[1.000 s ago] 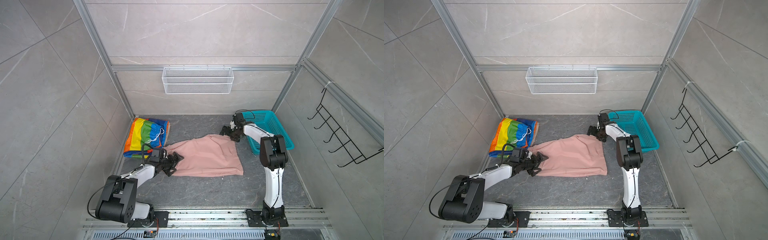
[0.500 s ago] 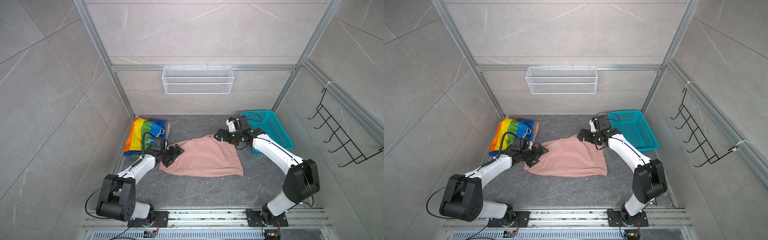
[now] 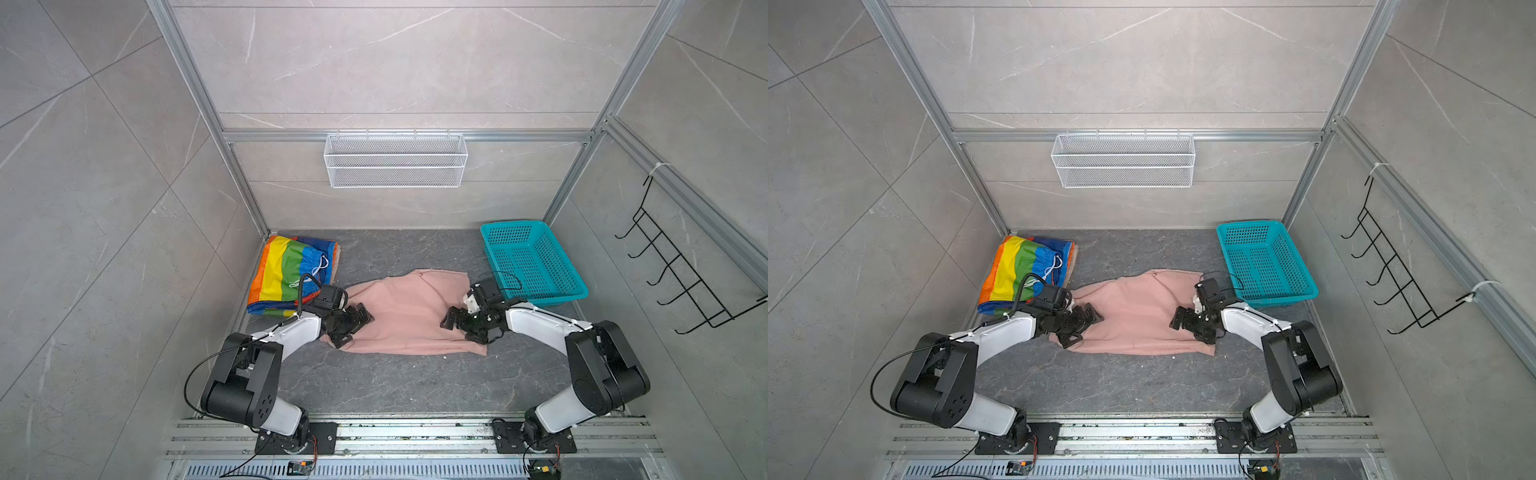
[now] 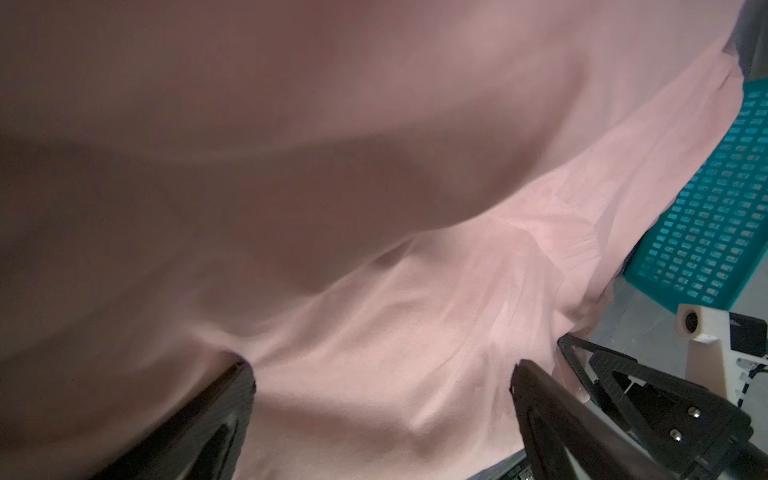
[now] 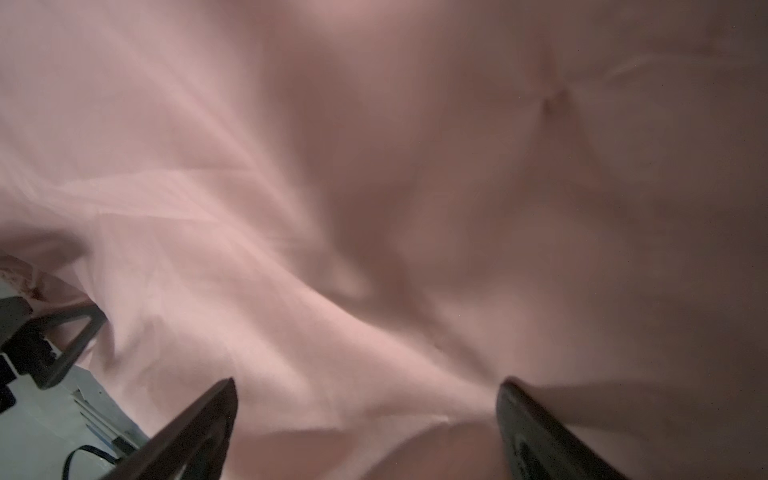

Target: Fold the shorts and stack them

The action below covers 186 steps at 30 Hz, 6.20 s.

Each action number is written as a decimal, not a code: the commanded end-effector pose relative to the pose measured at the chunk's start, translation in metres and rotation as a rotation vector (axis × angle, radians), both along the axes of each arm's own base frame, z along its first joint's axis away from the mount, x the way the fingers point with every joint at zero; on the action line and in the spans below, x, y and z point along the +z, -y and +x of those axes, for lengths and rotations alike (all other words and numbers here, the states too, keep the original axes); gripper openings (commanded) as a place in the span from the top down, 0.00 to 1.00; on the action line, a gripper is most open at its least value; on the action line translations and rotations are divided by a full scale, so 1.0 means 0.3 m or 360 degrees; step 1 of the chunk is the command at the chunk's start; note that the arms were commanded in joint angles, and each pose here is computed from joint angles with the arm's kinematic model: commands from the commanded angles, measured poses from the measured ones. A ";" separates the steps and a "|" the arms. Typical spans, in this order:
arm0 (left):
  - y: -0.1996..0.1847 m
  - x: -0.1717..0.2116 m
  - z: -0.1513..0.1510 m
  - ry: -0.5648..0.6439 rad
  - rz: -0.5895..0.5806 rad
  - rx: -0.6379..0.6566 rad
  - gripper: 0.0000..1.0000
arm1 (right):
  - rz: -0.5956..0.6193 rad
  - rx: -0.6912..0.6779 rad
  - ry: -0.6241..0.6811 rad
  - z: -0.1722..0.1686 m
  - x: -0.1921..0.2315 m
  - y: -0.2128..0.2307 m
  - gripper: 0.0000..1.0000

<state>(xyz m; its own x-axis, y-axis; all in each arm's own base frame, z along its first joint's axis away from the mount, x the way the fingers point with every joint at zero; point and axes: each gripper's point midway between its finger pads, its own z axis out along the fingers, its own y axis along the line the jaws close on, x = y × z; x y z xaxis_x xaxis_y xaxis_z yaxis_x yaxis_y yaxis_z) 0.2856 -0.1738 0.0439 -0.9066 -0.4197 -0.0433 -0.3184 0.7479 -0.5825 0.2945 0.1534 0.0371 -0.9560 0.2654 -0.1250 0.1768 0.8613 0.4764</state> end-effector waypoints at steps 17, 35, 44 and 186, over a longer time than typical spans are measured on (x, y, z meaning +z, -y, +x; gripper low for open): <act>-0.181 0.233 -0.031 0.0292 0.0911 -0.0222 0.01 | -0.0383 0.0095 0.0170 0.042 0.149 0.142 0.01; -0.156 -0.051 -0.034 0.0072 0.0611 -0.0213 0.02 | -0.0277 0.0169 0.0113 0.013 0.077 0.086 0.01; -0.125 -0.143 -0.012 -0.0073 0.0632 -0.0314 0.35 | -0.0260 0.0172 0.0094 0.017 0.057 0.078 0.01; 0.333 0.722 0.460 0.0579 0.0022 -0.0392 0.01 | 0.0077 0.0209 0.0348 0.093 0.342 -0.264 0.01</act>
